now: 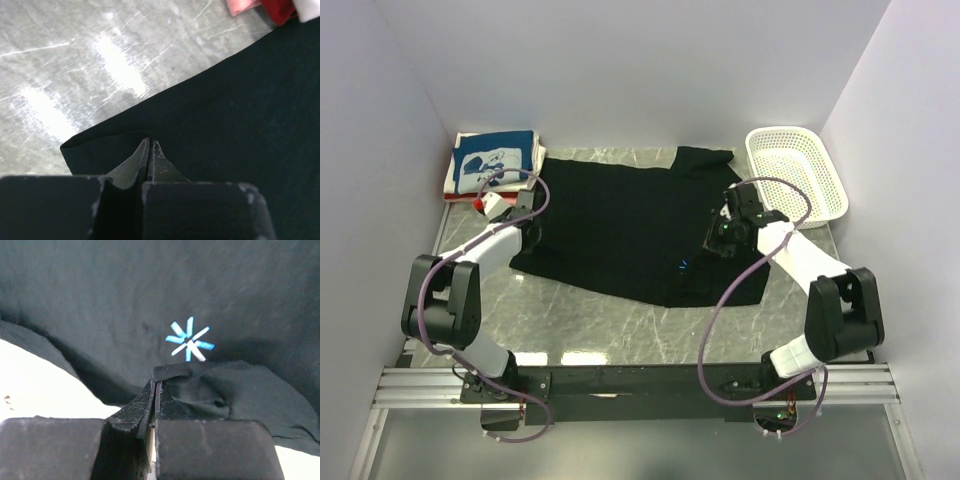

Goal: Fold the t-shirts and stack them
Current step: Fold the tshirt

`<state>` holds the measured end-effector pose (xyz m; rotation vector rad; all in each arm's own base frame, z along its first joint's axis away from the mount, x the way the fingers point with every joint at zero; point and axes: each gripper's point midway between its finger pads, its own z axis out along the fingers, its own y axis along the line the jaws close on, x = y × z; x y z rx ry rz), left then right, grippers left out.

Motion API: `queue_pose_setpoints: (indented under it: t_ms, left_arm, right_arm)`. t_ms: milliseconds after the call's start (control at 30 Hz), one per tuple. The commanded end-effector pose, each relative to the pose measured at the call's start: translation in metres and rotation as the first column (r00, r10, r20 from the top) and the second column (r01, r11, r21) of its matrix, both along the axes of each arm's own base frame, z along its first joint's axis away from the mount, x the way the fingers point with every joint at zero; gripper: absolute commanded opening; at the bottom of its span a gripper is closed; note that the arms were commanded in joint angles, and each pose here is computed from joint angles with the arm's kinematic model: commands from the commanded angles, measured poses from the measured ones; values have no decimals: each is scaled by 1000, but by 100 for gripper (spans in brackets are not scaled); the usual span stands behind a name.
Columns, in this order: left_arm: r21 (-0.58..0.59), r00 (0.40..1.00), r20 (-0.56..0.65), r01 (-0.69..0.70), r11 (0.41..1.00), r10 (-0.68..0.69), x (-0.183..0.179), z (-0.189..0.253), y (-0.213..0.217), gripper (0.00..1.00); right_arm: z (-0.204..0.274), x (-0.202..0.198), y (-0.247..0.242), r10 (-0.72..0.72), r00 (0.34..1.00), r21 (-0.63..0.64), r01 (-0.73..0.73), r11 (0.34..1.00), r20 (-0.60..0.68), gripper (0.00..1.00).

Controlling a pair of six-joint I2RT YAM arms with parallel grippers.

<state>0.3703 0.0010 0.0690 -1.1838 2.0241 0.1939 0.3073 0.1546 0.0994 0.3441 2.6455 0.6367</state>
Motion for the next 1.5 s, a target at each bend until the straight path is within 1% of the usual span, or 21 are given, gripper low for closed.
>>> queue_pose_setpoints:
  t_ms: [0,133,233,333,467,633,767,967,1133,1167,1300,1467]
  left_arm:
    - [18,997,74,-35,999,33,19,20,4,1]
    - [20,995,94,-38,999,36,26,26,5,1]
    - [14,994,96,-44,999,42,31,27,9,1]
    - [5,993,112,-46,999,46,35,29,11,1]
    - [-18,990,130,-54,998,56,39,32,15,1]
    - [-26,989,137,-54,998,57,41,32,20,1]
    - [-39,986,156,-47,998,53,44,31,23,1]
    - [-55,988,155,-9,998,18,57,28,16,1]
    - [-54,990,143,2,999,6,70,24,14,1]
    - [-54,990,142,4,999,4,71,24,14,1]
    - [-53,991,134,8,999,-1,78,20,13,1]
    - [-55,992,124,22,998,-15,83,15,12,1]
  right_arm:
    - [19,31,-3,12,997,80,-19,997,78,0]
    - [24,44,-22,-44,994,100,34,994,97,0]
    - [34,51,-38,-112,986,107,99,989,125,0]
    - [41,54,-47,-160,976,100,147,984,145,0]
    - [45,57,-58,-214,963,62,207,976,165,0]
    - [47,59,-73,-272,947,66,265,962,169,0]
    - [48,60,-79,-291,941,71,283,957,175,0]
    - [44,61,-83,-310,937,77,301,951,161,0]
    - [40,62,-86,-317,937,74,309,948,149,0]
    - [41,64,-95,-340,928,75,332,940,150,0]
    - [39,66,-100,-350,925,75,343,936,146,0]
    - [34,68,-98,-349,928,94,339,936,130,0]
